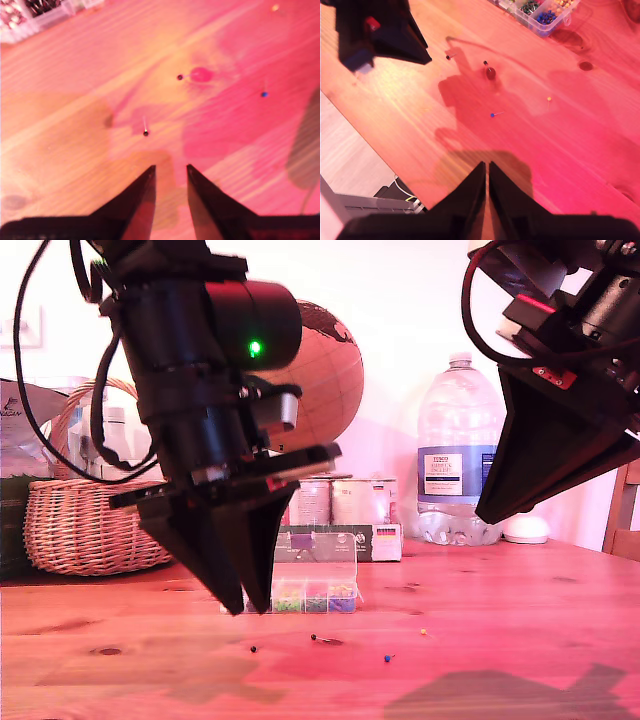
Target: Sort the loose pins on the table into their correct compartments
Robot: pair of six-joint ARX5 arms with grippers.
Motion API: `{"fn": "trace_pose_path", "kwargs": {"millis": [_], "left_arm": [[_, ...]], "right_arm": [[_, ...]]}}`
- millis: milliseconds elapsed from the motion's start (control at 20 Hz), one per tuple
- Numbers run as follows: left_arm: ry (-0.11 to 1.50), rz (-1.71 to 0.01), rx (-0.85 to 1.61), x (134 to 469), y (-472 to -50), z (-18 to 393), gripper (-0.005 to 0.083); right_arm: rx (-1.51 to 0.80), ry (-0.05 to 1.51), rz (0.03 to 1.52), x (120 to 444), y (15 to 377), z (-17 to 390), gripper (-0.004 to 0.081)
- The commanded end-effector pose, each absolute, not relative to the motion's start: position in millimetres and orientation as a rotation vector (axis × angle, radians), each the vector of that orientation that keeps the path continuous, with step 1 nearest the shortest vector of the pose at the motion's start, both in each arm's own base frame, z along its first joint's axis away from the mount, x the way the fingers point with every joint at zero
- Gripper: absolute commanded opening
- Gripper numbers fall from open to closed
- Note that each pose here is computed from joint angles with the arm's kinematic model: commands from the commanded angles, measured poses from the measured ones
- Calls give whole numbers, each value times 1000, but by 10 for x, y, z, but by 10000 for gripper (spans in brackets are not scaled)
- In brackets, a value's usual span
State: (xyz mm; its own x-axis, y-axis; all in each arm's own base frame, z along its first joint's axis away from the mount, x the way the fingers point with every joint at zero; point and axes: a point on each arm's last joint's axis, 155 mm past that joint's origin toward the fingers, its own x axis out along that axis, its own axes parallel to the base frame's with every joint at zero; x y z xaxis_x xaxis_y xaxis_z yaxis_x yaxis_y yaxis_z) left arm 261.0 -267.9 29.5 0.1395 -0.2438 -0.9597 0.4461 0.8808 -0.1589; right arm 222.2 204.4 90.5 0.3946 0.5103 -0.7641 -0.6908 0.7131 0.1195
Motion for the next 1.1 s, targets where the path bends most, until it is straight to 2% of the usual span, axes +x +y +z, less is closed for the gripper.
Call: {"fn": "trace_pose_path", "kwargs": {"millis": [0, 650, 1050], "left_arm": [[1352, -485, 188, 2640, -2683, 227, 173], [1302, -465, 181, 2840, -2643, 217, 173], [1299, -470, 177, 2846, -2657, 219, 170]], "right_arm": [[-227, 865, 778, 2242, 2078, 949, -13], [-224, 857, 782, 2252, 2091, 964, -13], [-221, 846, 782, 2269, 2102, 980, -13]]}}
